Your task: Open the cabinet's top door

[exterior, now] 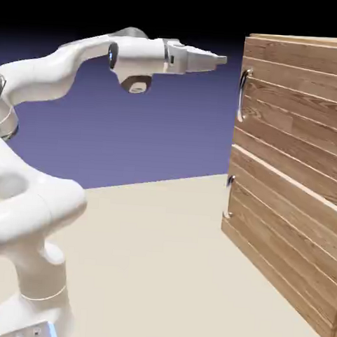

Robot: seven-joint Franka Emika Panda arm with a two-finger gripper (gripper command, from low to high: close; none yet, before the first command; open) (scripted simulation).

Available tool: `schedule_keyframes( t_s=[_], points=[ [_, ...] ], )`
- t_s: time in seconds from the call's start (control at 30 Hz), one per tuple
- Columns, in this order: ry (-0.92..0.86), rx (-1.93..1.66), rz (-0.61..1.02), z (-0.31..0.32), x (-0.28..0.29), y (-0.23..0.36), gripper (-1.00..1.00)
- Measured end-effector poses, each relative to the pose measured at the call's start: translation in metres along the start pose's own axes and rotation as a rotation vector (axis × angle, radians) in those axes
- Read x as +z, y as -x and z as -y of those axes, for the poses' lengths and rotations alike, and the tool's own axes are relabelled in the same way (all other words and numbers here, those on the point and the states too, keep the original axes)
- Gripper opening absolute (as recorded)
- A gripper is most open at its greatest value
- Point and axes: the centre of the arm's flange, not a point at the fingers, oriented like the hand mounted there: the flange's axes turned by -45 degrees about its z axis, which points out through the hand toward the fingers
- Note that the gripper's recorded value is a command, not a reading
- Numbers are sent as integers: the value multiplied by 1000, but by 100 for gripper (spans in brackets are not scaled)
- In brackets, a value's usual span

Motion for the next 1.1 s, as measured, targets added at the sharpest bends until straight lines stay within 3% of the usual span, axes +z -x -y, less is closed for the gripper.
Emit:
schedule_keyframes(
  t_s=[0.3, 0.5, 0.53, 1.1],
  points=[
    [-28, -16, 19, 41, 63, 96, 0],
    [-29, -16, 22, 43, 110, 103, 0],
    [-29, -16, 22, 43, 116, 103, -100],
    [-295, -13, 24, -16, -8, 100, -100]
  ],
)
